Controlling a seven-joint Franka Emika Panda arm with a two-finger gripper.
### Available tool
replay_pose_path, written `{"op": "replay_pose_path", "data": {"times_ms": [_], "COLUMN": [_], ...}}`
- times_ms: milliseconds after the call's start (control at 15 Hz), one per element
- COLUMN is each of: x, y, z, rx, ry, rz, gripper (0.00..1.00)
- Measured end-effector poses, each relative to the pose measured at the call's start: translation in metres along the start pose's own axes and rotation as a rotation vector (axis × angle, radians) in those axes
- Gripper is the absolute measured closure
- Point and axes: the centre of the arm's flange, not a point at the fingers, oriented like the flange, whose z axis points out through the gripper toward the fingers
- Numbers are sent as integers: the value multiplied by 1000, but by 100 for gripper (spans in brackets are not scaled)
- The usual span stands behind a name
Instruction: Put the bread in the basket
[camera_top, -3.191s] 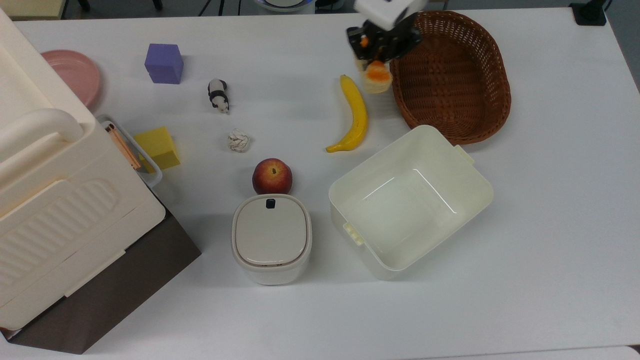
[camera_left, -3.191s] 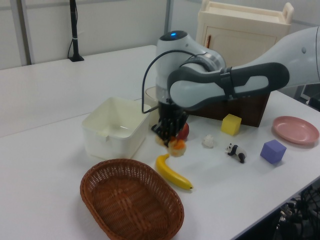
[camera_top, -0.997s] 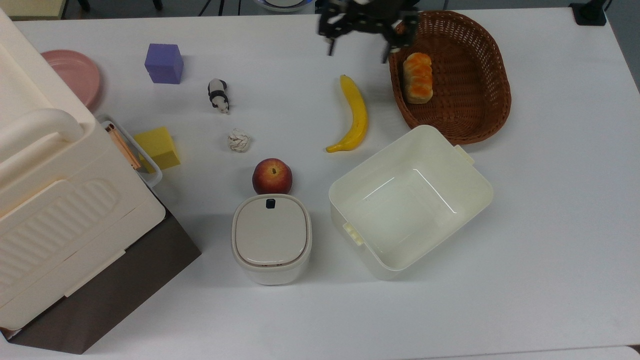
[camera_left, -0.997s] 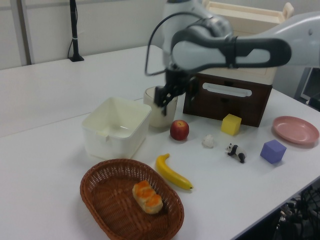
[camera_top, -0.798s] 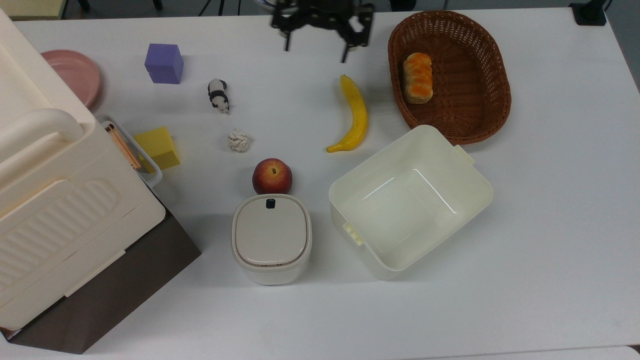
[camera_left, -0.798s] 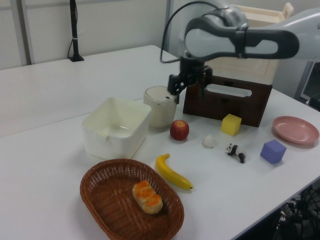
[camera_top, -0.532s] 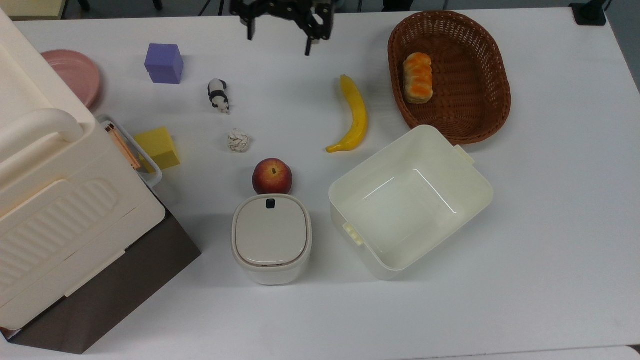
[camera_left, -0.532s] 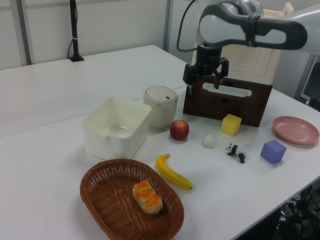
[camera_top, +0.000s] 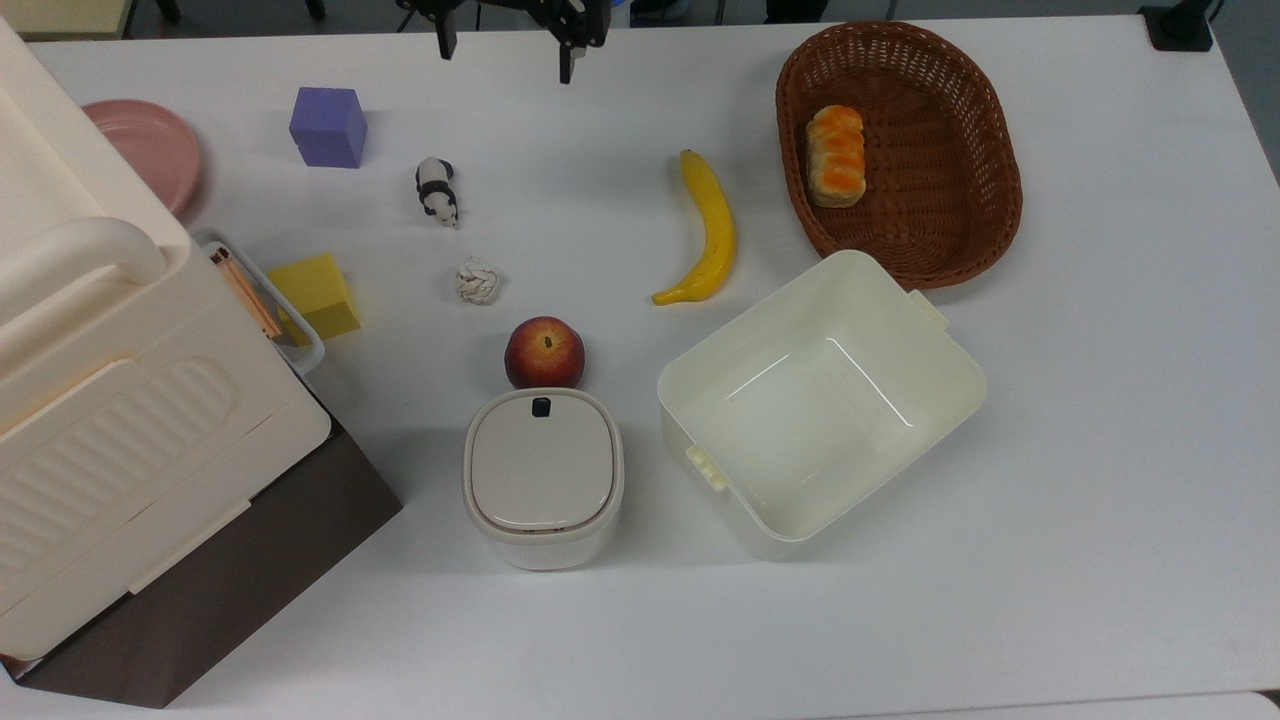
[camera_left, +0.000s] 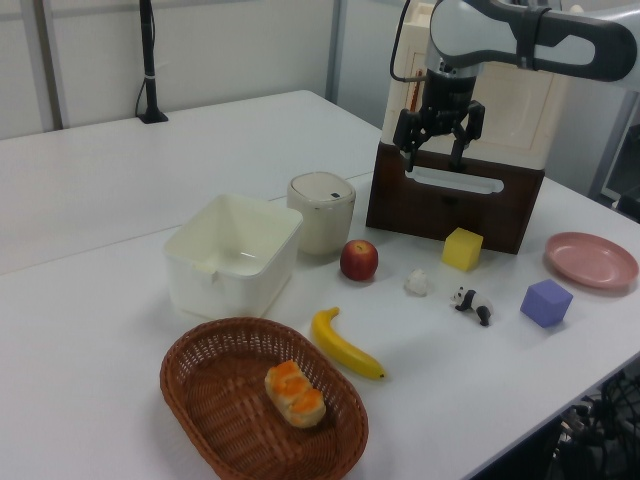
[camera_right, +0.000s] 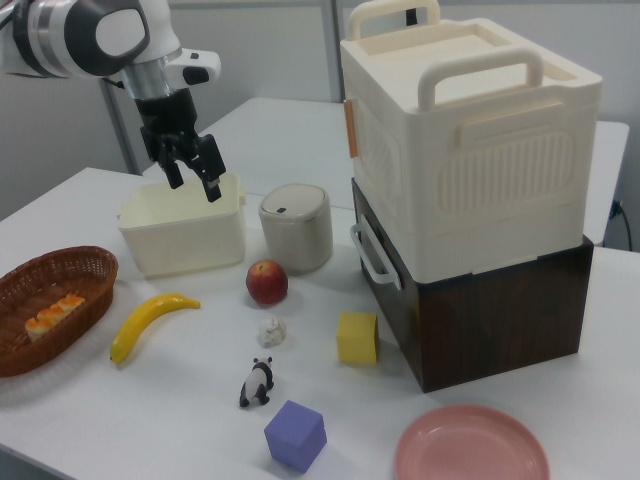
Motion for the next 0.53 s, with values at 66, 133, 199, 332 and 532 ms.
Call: {"op": "replay_pose_path", "data": {"times_ms": [66,133,199,332,532], "x": [0,-1,-2,-3,-3], "y": [0,2,4,2,-4], "z": [0,1,2,4,5], "rx": [17,28,33,35,35], "ry": [-6,-16,-29,-41,-43], "rz": [-12,-27,-41,-60,-70], "gripper": [0,0,0,0,0]}}
